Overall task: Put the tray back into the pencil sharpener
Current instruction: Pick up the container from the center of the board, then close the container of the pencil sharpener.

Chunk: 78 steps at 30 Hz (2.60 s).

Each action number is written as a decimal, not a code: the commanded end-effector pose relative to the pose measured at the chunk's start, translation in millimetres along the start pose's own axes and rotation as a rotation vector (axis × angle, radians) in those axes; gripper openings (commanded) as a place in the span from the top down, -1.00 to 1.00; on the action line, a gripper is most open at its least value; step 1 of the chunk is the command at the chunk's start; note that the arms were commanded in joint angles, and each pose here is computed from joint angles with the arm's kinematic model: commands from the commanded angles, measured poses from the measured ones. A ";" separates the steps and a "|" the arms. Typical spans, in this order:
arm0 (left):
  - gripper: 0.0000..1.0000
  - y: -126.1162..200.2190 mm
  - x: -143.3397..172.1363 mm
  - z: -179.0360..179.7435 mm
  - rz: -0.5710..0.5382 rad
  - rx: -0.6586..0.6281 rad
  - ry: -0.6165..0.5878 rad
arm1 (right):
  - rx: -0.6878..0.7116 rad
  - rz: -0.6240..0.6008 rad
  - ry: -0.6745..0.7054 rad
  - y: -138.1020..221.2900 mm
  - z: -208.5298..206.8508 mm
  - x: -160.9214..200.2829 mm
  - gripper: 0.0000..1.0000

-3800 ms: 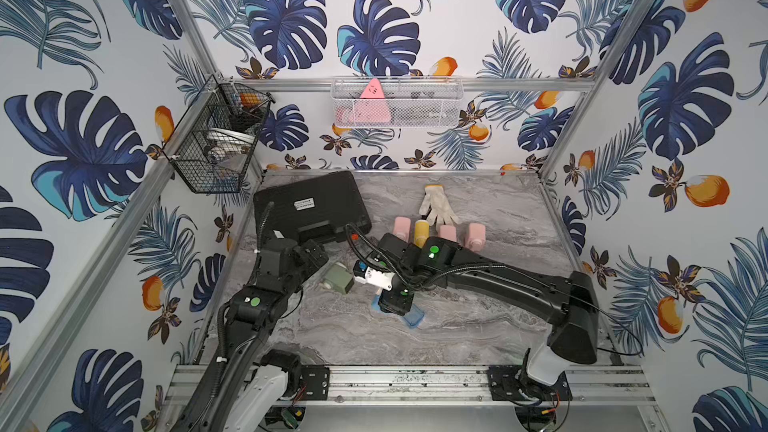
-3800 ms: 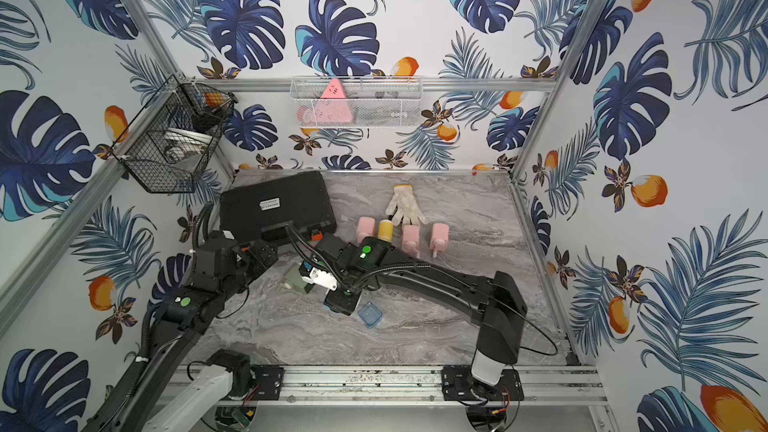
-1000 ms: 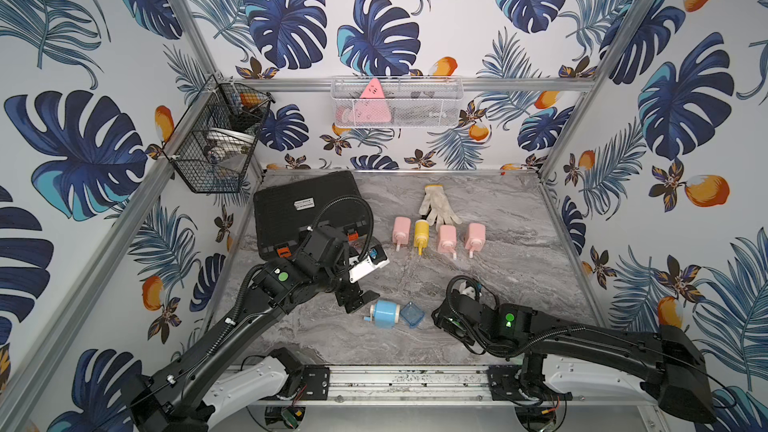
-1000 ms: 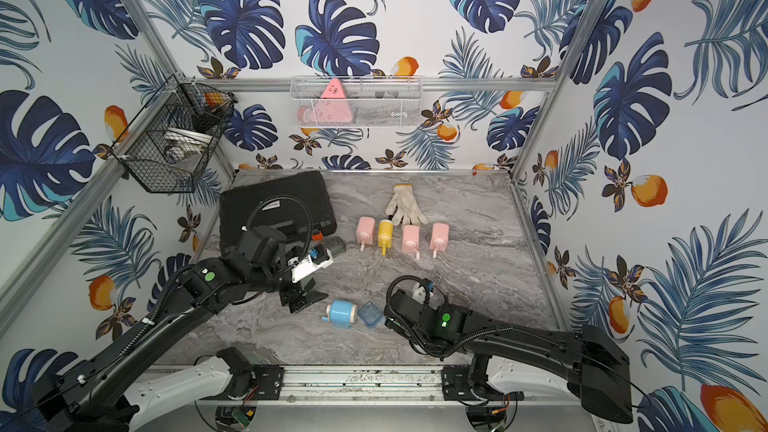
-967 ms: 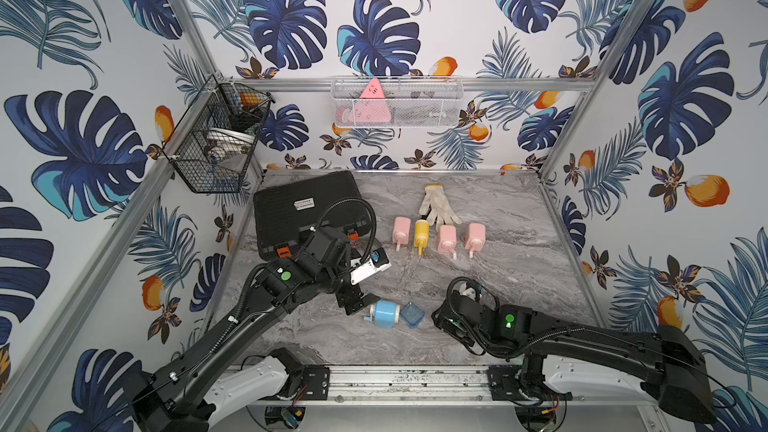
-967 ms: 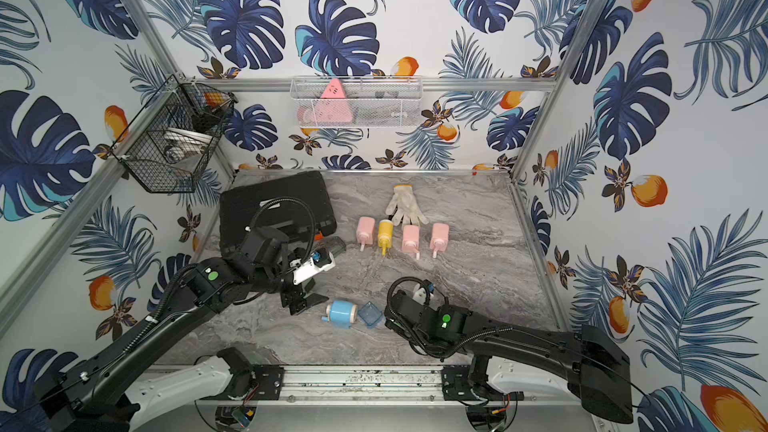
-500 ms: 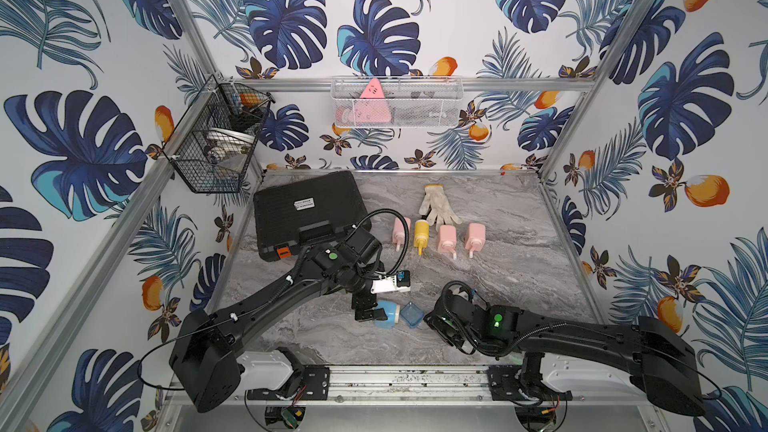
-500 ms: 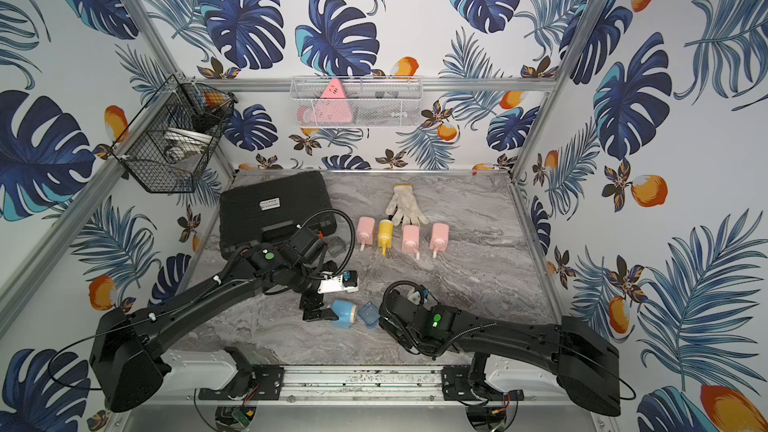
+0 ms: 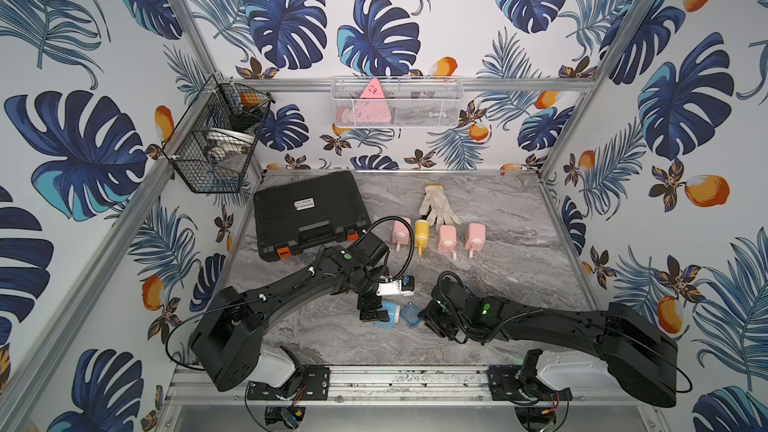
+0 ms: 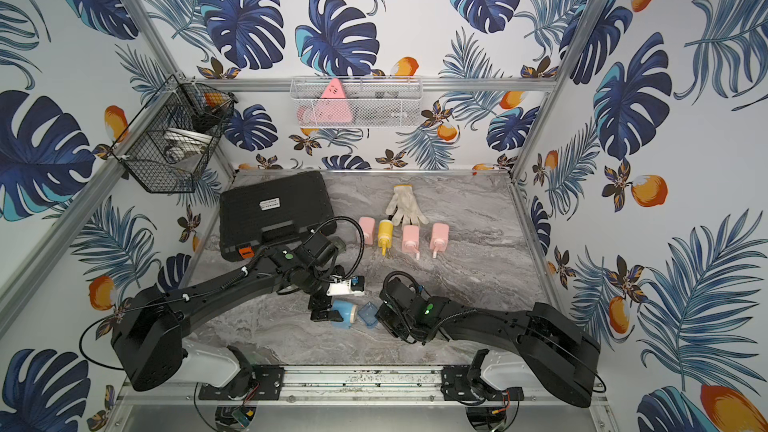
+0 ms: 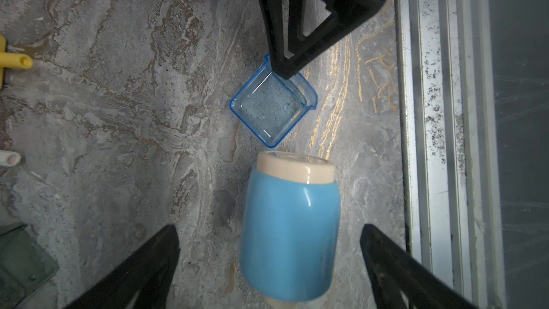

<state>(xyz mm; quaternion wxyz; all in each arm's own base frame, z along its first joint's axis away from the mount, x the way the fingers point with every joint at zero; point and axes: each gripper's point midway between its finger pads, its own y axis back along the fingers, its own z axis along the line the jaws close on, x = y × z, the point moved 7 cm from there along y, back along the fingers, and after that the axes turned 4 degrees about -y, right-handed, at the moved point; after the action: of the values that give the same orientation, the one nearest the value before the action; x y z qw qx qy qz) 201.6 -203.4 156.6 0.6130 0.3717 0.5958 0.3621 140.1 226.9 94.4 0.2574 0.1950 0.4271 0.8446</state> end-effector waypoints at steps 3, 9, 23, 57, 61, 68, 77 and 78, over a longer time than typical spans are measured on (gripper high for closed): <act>-0.95 -8.3 3.7 1.2 0.016 0.015 -0.023 | 0.002 0.037 -0.002 -5.2 0.2 2.6 0.38; -0.88 -18.6 11.5 -0.8 0.046 0.041 -0.009 | 0.020 0.051 0.009 -10.1 -0.9 3.2 0.50; -0.62 -31.5 19.3 -2.1 0.069 0.052 0.004 | 0.072 0.039 0.099 -3.6 -6.5 0.3 0.68; -0.39 -53.7 -7.6 -17.2 -0.027 0.064 -0.064 | 0.204 0.103 0.386 20.5 -23.9 -10.4 0.74; -0.39 -56.4 -9.0 -18.1 -0.026 0.065 -0.069 | 0.207 0.105 0.392 16.9 -22.3 -11.0 0.72; -0.56 -50.6 -8.4 -18.1 -0.003 0.052 -0.075 | 0.179 0.123 0.386 13.1 -18.8 -9.3 0.55; -0.72 -31.0 2.4 -15.6 0.055 0.011 -0.073 | 0.144 0.135 0.384 11.7 -13.9 -7.5 0.47; -0.71 -31.0 6.6 -15.3 0.082 0.005 -0.076 | 0.139 0.135 0.382 11.3 -13.1 -7.4 0.47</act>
<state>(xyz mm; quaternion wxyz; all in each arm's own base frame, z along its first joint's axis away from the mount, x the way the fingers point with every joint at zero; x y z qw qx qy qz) 187.2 -221.4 126.2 0.6256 0.3925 0.5731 0.3551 133.4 204.2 94.1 0.0969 0.0761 0.5248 0.8423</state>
